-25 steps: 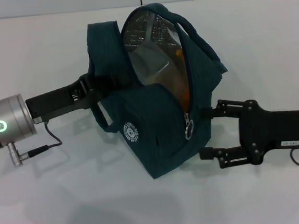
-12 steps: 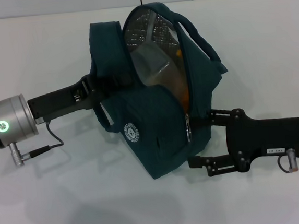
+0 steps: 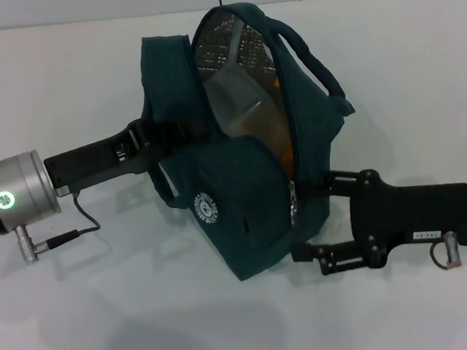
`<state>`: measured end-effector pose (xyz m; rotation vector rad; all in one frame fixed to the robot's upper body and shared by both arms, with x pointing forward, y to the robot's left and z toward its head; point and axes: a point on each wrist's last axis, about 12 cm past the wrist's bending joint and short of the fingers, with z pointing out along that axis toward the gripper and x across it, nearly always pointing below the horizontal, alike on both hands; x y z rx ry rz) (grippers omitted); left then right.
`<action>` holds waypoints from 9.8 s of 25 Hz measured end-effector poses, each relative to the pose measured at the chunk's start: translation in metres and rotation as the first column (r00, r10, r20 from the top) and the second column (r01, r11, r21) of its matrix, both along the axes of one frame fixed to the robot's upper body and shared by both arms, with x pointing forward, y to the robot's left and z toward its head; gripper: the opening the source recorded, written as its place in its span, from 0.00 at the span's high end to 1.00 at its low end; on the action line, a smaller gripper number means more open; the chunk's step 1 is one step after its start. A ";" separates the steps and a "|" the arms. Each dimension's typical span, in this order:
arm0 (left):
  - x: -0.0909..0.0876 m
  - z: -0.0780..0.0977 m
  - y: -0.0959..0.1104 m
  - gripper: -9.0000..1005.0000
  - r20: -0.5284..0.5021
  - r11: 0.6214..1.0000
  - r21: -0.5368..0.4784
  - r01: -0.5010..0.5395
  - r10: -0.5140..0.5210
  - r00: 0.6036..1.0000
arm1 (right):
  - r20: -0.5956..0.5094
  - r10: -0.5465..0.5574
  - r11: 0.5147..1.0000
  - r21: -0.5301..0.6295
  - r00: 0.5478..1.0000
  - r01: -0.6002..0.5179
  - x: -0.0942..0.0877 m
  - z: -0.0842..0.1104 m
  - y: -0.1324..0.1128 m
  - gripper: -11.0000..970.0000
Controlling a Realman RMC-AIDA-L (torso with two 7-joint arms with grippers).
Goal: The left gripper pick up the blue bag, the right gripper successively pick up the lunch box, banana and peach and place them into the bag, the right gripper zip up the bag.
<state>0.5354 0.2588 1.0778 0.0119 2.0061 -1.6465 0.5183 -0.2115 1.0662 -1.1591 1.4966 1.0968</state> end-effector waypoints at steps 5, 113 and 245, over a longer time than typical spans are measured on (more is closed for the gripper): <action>0.001 0.001 0.000 0.96 0.003 1.000 0.001 -0.001 0.001 1.000 | -0.003 0.026 1.000 -0.003 1.000 -0.026 -0.002 -0.001 0.006 0.15; -0.006 -0.003 0.004 0.68 0.146 0.999 0.030 -0.012 0.007 0.989 | -0.021 -0.064 0.997 0.050 0.998 0.065 -0.010 -0.003 -0.008 0.99; -0.056 -0.008 0.033 0.94 0.486 0.996 0.081 -0.024 -0.018 0.874 | 0.119 -0.102 0.969 0.239 0.988 0.071 0.059 0.067 0.081 0.99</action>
